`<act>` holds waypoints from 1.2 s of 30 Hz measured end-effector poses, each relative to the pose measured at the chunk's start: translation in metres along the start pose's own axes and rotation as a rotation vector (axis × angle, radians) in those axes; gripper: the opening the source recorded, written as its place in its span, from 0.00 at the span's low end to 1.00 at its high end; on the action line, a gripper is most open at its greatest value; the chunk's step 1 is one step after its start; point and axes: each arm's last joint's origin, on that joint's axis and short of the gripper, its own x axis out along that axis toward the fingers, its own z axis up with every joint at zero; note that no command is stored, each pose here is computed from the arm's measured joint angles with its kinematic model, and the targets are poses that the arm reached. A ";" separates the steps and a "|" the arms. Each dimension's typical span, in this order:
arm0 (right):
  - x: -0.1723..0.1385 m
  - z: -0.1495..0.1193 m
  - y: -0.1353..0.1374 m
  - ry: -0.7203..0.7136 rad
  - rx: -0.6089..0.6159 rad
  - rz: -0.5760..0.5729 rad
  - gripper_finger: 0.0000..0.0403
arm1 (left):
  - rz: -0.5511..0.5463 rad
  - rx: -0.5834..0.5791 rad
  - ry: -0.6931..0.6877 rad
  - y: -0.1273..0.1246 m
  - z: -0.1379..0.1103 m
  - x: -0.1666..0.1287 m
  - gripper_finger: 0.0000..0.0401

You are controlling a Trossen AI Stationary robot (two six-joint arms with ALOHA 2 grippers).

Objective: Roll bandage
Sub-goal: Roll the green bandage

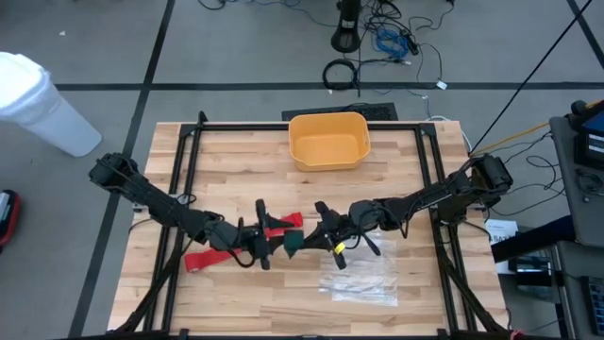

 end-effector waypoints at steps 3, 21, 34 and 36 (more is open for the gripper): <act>0.000 0.001 0.001 -0.015 -0.062 -0.001 0.03 | -0.003 0.008 -0.009 0.001 0.000 0.001 0.23; -0.042 0.014 0.053 0.105 -0.545 -0.360 0.27 | 0.062 -0.480 0.053 0.026 -0.021 0.019 0.04; -0.017 -0.005 0.059 0.101 -0.937 -0.417 0.25 | -0.107 -0.820 0.072 0.036 -0.043 0.035 0.04; -0.015 -0.004 0.057 0.101 -0.980 -0.426 0.25 | -0.106 -0.845 0.088 0.035 -0.047 0.038 0.04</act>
